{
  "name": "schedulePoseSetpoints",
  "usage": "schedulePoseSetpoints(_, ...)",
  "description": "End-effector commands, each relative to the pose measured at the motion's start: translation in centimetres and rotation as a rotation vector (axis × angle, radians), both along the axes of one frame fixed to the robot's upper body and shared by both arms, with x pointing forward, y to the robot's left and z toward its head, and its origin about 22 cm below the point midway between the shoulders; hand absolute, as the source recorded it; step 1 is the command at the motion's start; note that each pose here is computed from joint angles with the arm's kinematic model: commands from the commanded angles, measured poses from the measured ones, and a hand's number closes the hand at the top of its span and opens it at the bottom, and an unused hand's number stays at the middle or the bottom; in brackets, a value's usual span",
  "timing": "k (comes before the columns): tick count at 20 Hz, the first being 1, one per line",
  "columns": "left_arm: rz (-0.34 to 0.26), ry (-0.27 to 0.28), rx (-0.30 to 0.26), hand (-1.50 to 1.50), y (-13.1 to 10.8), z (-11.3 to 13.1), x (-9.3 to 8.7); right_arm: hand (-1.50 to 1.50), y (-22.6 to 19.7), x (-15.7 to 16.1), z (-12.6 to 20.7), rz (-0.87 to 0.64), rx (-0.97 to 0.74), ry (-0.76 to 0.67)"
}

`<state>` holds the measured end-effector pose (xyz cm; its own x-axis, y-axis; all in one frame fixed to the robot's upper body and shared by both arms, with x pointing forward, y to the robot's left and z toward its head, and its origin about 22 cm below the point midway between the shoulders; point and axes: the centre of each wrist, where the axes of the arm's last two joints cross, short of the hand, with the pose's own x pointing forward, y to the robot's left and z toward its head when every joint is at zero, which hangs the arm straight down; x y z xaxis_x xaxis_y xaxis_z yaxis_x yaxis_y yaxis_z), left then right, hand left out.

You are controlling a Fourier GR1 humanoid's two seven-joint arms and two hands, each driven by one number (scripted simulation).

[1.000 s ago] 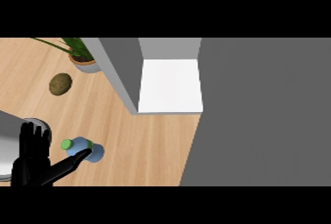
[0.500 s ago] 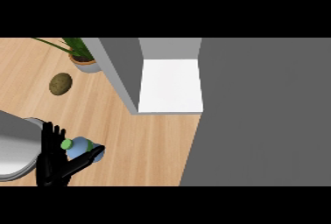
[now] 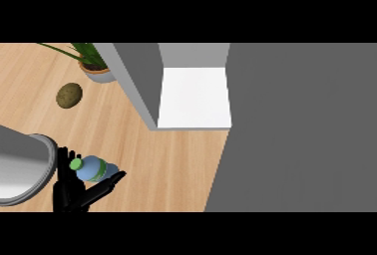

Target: Pick up the bottled water, place it into the cabinet and close the cabinet

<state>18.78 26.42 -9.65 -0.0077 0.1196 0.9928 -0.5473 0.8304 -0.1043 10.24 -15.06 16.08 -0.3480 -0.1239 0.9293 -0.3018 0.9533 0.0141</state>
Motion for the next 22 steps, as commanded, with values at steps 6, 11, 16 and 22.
schedulePoseSetpoints(6,0.031,-0.008,-0.02,-1.5,-1.2,-2.6,1.8,-1.5,-1.1,-0.4,2.0,-0.045,-0.036,-0.07)
schedulePoseSetpoints(11,0.031,-0.043,-0.047,-1.5,-0.1,-4.9,-1.7,-1.5,-0.9,-1.5,2.2,-0.029,-0.027,-0.078)
schedulePoseSetpoints(16,0.01,-0.106,-0.089,-1.5,0.3,-5.1,-1.2,-1.5,-1.2,-1.8,1.8,-0.039,-0.021,-0.05)
schedulePoseSetpoints(22,0.008,-0.138,-0.129,1.5,-1.3,-3.3,1.5,-1.5,-0.2,-2.1,1.8,-0.048,-0.015,-0.045)
